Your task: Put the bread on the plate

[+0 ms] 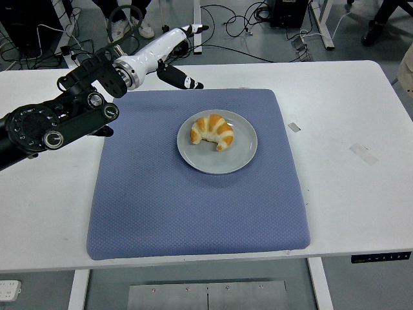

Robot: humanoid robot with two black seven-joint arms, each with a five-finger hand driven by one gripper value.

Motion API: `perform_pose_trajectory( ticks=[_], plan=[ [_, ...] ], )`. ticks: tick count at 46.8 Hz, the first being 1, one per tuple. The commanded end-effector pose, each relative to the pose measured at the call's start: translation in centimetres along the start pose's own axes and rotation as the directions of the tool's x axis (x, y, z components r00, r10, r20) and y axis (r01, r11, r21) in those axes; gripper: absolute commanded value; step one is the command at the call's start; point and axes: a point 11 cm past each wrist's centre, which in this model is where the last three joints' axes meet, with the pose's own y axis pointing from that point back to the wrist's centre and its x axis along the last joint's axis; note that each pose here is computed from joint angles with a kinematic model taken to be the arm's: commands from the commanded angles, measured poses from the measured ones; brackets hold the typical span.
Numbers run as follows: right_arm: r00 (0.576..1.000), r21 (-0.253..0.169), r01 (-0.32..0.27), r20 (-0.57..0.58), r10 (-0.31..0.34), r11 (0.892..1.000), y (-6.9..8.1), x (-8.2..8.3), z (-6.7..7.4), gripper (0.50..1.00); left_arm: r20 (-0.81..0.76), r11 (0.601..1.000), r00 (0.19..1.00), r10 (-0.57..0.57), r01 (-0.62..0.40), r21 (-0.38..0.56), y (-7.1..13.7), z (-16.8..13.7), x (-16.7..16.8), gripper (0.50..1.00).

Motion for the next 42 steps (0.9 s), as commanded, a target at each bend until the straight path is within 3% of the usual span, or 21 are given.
perform_pose_trajectory(
  ticks=[1,10,23,42],
  plan=[
    [1.0,0.0,0.0,0.0,0.0,1.0,0.0,0.0,0.0,1.0,-0.078,0.999,0.996,0.048,-0.048,0.005,0.5,-1.0,1.8,0.965],
    [1.0,0.0,0.0,0.0,0.0,1.0,0.0,0.0,0.0,1.0,-0.202,0.986,0.967,0.154,-0.136,0.1,2.8,-5.2,5.7,0.96],
    [1.0,0.0,0.0,0.0,0.0,1.0,0.0,0.0,0.0,1.0,-0.261,0.934,0.908,0.327,-0.268,0.235,6.6,-10.6,10.9,0.96],
    [1.0,0.0,0.0,0.0,0.0,1.0,0.0,0.0,0.0,1.0,-0.345,0.913,0.859,0.377,-0.281,0.297,7.8,-12.9,10.5,0.965]
  ],
)
